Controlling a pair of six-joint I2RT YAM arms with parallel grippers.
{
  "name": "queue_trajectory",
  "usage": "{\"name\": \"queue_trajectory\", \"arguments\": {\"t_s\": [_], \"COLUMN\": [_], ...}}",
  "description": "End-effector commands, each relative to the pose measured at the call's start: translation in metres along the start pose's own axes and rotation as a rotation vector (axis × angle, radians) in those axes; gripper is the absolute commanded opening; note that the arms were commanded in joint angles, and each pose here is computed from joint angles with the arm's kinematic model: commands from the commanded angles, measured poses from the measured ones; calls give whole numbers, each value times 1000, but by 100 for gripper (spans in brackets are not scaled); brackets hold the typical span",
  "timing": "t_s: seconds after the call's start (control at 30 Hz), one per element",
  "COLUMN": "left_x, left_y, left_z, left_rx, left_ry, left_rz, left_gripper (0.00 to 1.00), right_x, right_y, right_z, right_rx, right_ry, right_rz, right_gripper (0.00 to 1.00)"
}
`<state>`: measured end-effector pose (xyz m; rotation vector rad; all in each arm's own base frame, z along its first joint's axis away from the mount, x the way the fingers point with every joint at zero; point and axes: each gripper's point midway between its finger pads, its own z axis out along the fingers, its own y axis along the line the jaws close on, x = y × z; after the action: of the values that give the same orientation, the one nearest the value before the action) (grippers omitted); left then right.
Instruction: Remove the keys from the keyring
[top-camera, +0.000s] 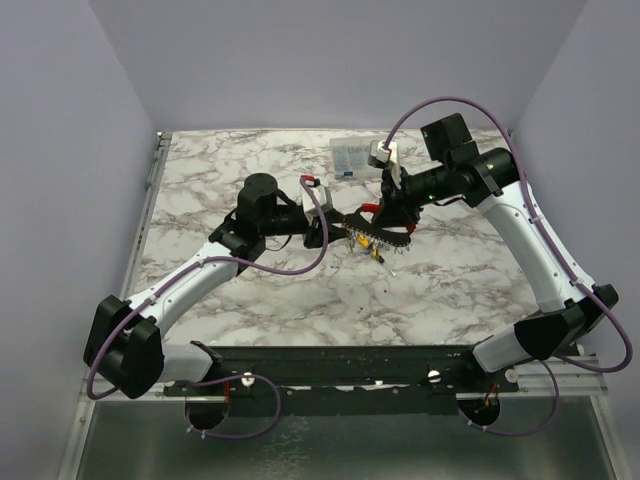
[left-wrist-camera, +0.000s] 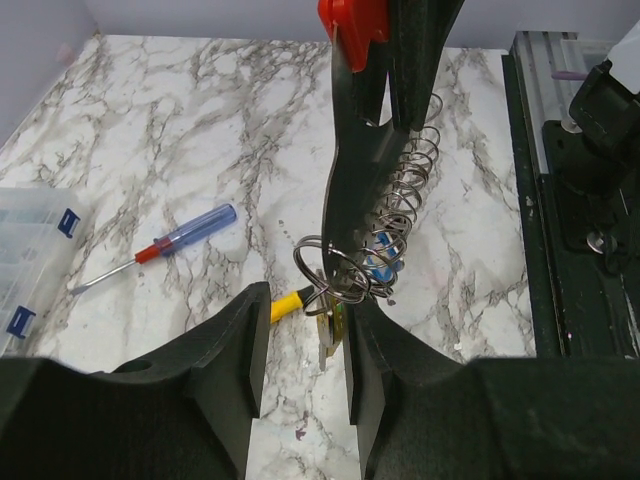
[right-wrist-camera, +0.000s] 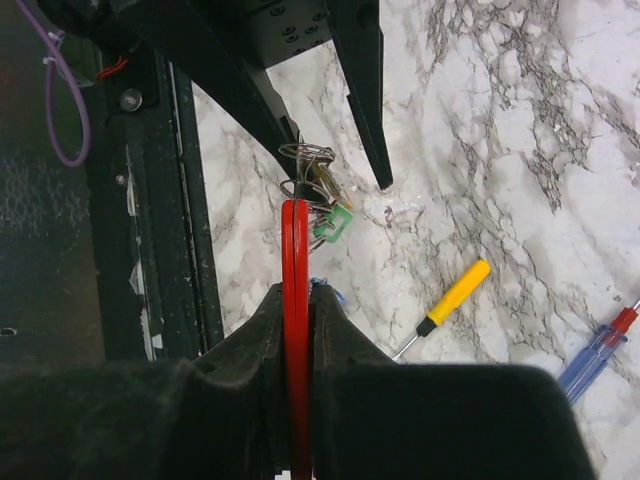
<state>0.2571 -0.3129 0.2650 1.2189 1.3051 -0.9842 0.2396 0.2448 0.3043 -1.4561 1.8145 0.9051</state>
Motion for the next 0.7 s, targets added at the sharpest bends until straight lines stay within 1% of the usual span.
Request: {"name": "queue_trajectory", "arguments": {"t_s": [0.0, 0.17, 0.23, 0.33, 0.43, 0.47, 0.67], "left_x": [4, 10, 8, 2, 2, 1, -1], "left_y": [0, -3, -2, -2, -4, -4, 2], "left_z": [5, 2, 1, -3, -11, -15, -33], "left_rx": [-8, -12, -24, -37, -50, -63, -158], "left_ry": [0, 8, 7, 4, 40, 50, 95], "left_rz": [4, 3, -2, 5, 32, 44, 80], "left_gripper": [40, 40, 35, 22, 3, 0, 0], "right_x": [-18, -19, -17, -14, -9, -8, -1], "right_y": [9, 10, 11, 11, 12, 12, 10], "right_z": [-4, -6, -6, -6, -6, -6, 0], "right_rx": [-21, -21, -18, -14, 0, 6, 35], "right_ry": [-67, -69, -65, -57, -51, -55, -81], "right_rz": [-30, -34, -33, -26, -15, -4, 62], "right_gripper": [1, 1, 1, 1, 1, 1, 1]}}
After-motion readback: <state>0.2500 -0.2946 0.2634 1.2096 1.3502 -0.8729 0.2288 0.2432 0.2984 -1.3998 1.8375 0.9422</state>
